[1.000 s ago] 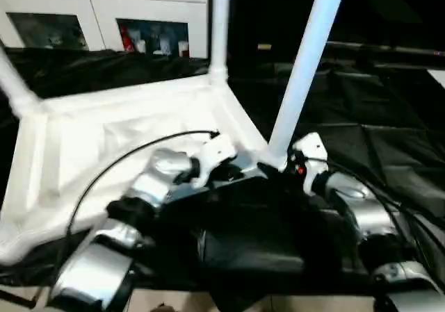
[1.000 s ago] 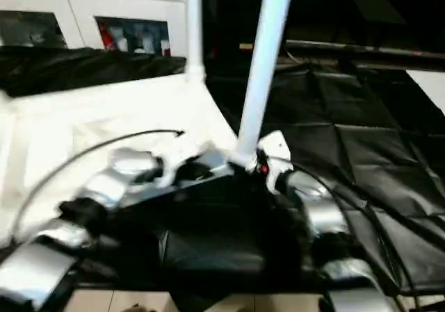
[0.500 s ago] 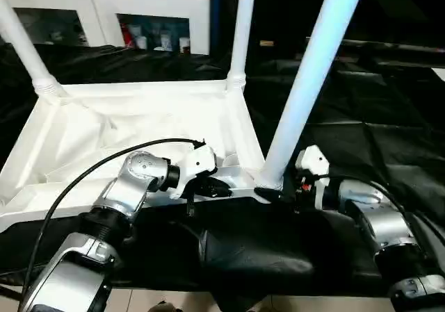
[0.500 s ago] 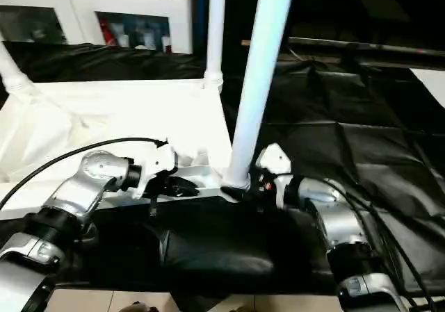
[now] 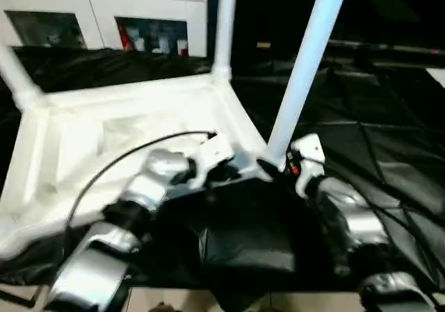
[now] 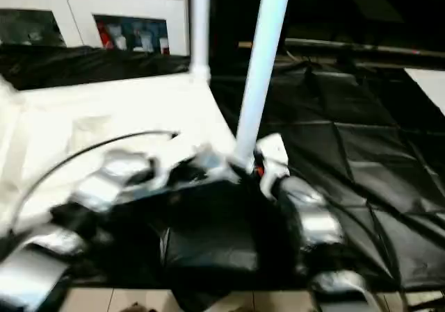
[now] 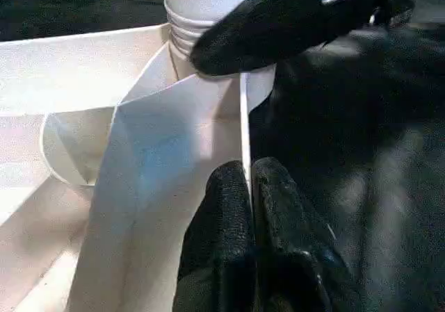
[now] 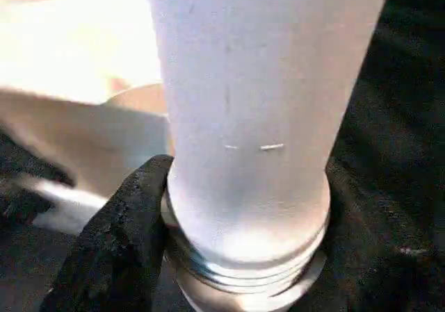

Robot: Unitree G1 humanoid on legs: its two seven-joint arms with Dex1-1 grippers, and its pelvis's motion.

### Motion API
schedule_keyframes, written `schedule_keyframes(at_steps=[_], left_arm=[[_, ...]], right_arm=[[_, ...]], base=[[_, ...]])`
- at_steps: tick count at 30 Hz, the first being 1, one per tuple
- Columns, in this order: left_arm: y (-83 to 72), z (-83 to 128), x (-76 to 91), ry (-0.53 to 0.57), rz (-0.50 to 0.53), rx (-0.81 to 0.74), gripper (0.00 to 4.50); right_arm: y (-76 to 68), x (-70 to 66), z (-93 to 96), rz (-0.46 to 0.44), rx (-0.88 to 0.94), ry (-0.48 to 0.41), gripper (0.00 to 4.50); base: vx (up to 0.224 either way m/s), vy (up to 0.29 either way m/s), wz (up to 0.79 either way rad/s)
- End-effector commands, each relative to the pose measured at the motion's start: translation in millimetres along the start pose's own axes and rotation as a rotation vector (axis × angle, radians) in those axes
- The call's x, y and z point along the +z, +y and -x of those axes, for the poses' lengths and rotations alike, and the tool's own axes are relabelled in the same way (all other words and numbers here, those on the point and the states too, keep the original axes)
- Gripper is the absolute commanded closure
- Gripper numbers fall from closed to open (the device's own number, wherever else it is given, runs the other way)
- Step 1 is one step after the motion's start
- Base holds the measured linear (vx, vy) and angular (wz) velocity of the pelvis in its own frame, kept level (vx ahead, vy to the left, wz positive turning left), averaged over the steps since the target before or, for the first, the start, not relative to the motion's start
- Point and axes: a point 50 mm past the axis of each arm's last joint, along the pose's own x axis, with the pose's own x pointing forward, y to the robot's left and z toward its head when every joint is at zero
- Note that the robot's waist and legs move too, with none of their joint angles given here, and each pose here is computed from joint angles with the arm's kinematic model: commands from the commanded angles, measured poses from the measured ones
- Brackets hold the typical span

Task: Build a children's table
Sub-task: Rotate leg to tighten

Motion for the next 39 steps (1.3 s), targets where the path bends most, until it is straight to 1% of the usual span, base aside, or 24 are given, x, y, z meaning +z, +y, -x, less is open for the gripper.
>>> schedule_keyframes(at_steps=[1, 3, 4, 5, 7, 8, 9, 10, 12, 14, 15, 16, 18, 19, 20, 21, 22, 24, 27, 29, 31, 34, 36, 39], left_arm=[[-3.3, -17, 1.5, 0.021, 0.063, 0.099, 4.5], [-7.8, -28, 8.7, 0.012, 0.076, 0.108, 4.5], [-10.4, -33, 12.4, 0.004, 0.076, 0.103, 4.5], [-11.5, -34, 13.9, 0.001, 0.075, 0.101, 4.5], [-13.7, -38, 16.9, -0.002, 0.063, 0.084, 4.5], [-13.4, -38, 17.5, -0.004, 0.06, 0.084, 4.5], [-12.5, -38, 17.9, -0.005, 0.053, 0.083, 4.5], [-11.6, -37, 18.0, -0.005, 0.049, 0.084, 4.5], [-9.2, -32, 14.4, -0.009, 0.042, 0.065, 4.5], [-7.7, -27, 10.0, -0.009, 0.031, 0.037, 4.5], [-6.8, -22, 6.9, -0.01, 0.024, 0.015, 4.5], [-6.7, -21, 6.6, -0.01, 0.024, 0.013, 4.5], [-5.9, -16, 3.1, -0.014, 0.012, -0.016, 4.5], [-4.9, -5, -2.5, -0.016, -0.009, -0.058, 4.5], [-4.8, -4, -3.2, -0.017, -0.011, -0.064, 4.5], [-4.8, 4, -7.2, -0.023, -0.019, -0.101, 4.5], [-5.0, 10, -10.1, -0.024, -0.031, -0.128, 4.5], [-5.3, 15, -12.3, -0.024, -0.042, -0.152, 4.5], [-9.1, 30, -16.1, -0.041, -0.055, -0.241, 4.5], [-10.2, 32, -16.2, -0.046, -0.054, -0.256, 4.5], [-12.5, 38, -18.5, -0.044, -0.06, -0.279, 4.5], [-12.5, 40, -19.6, -0.039, -0.06, -0.283, 4.5], [-12.1, 41, -20.3, -0.034, -0.062, -0.279, 4.5], [-10.9, 42, -19.7, -0.035, -0.061, -0.262, 4.5]], right_arm=[[10.3, -22.9, -8.6, -0.068, -0.112, 0.108, 1.76], [18.6, -22.0, -18.1, -0.068, -0.145, 0.114, 1.76], [24.9, -19.8, -23.0, -0.04, -0.133, 0.115, 1.76], [27.9, -18.7, -25.2, -0.026, -0.125, 0.115, 1.76], [35.8, -13.7, -29.8, -0.029, -0.074, 0.096, 1.76], [36.8, -10.6, -30.8, -0.038, -0.065, 0.076, 1.21], [36.3, -7.5, -31.1, -0.048, -0.06, 0.057, 1.08], [35.4, -5.6, -31.2, -0.054, -0.06, 0.046, 1.08], [27.4, 0.0, -27.5, -0.006, -0.027, 0.013, 1.0], [18.7, 3.3, -22.6, 0.005, 0.023, -0.002, 0.69], [12.2, 5.0, -17.1, 0.022, 0.069, -0.002, 0.69], [11.7, 5.1, -16.6, 0.025, 0.073, -0.002, 0.69], [4.6, 6.3, -9.7, 0.062, 0.124, 0.008, 0.69], [-5.9, 8.2, 1.7, 0.105, 0.195, 0.025, 0.69], [-7.0, 8.4, 3.1, 0.11, 0.204, 0.028, 0.69], [-13.5, 9.3, 11.9, 0.139, 0.261, 0.051, 0.69], [-16.7, 9.6, 17.9, 0.174, 0.3, 0.071, 0.69], [-18.3, 10.9, 22.1, 0.193, 0.327, 0.076, 0.69], [-20.4, 17.8, 32.5, 0.191, 0.424, 0.058, 0.69], [-20.2, 18.5, 34.4, 0.191, 0.443, 0.059, 0.69], [-17.3, 16.8, 38.8, 0.187, 0.507, 0.081, 0.69], [-15.8, 14.1, 39.8, 0.184, 0.531, 0.104, 0.69], [-14.6, 9.7, 40.3, 0.193, 0.544, 0.144, 0.95], [-13.0, 11.2, 38.2, 0.177, 0.538, 0.129, 1.1]], base=[[0.0, 0.0, 0.0], [0.0, 0.0, 0.0], [0.0, 0.0, 0.0], [0.0, 0.0, 0.0], [0.0, 0.0, 0.0], [0.0, 0.0, 0.0], [0.0, 0.0, 0.0], [0.0, 0.0, 0.0], [0.0, 0.0, 0.0], [0.0, 0.0, 0.0], [0.0, 0.0, 0.0], [0.0, 0.0, 0.0], [0.0, 0.0, 0.0], [0.0, 0.0, 0.0], [0.0, 0.0, 0.0], [0.0, 0.0, 0.0], [0.0, 0.0, 0.0], [0.0, 0.0, 0.0], [0.0, 0.0, 0.0], [0.0, 0.0, 0.0], [0.0, 0.0, 0.0], [0.0, 0.0, 0.0], [0.0, 0.0, 0.0], [0.0, 0.0, 0.0]])
